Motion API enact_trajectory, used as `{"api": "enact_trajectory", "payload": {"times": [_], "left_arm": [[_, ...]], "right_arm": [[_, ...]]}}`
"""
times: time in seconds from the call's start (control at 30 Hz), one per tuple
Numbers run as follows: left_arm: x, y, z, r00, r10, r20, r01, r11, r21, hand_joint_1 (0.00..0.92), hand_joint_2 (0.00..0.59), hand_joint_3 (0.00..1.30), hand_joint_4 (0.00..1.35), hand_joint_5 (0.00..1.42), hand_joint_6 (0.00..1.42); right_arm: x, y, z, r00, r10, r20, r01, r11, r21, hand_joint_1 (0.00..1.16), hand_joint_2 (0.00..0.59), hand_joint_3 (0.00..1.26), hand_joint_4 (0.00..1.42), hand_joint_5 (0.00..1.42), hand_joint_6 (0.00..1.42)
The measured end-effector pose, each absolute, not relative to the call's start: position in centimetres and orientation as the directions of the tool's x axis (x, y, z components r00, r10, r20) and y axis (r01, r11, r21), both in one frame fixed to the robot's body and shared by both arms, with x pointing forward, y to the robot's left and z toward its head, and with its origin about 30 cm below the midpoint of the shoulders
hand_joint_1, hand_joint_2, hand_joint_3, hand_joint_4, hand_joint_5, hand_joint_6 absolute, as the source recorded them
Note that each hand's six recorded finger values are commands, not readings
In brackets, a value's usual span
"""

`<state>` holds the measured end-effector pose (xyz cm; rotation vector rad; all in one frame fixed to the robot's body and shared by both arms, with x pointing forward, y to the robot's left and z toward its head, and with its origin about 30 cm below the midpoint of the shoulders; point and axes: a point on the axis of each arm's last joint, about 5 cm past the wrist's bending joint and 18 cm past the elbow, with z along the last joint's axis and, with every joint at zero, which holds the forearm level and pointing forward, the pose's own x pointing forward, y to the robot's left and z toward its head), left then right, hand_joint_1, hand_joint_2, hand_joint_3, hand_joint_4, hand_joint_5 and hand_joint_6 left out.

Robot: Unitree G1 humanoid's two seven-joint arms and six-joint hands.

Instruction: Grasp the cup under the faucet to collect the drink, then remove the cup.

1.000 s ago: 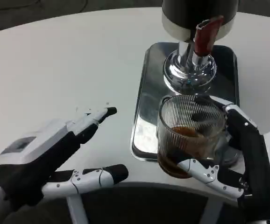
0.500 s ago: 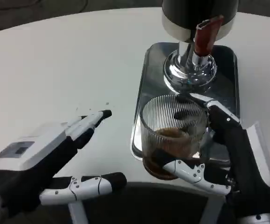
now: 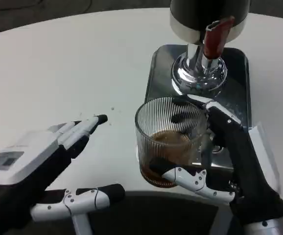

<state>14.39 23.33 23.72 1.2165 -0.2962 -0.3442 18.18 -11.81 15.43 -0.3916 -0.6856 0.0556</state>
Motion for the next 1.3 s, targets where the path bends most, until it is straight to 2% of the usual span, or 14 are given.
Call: {"api": "enact_trajectory", "payload": {"times": [0.8, 1.3], "left_arm": [[13.1, 24.0, 23.8, 0.931, -0.364, 0.001, 0.115, 0.298, 0.948, 0.0, 0.104, 0.0, 0.0, 0.0, 0.0], [12.9, 24.1, 23.7, 0.931, -0.364, -0.014, 0.13, 0.295, 0.947, 0.0, 0.101, 0.0, 0.0, 0.0, 0.0]], "right_arm": [[17.8, -11.3, 15.5, 0.769, 0.254, 0.586, 0.003, 0.916, -0.401, 0.84, 0.175, 0.87, 1.04, 1.27, 1.27], [17.4, -11.4, 15.7, 0.763, 0.268, 0.588, -0.008, 0.914, -0.406, 0.84, 0.175, 0.87, 1.04, 1.29, 1.27]]}}
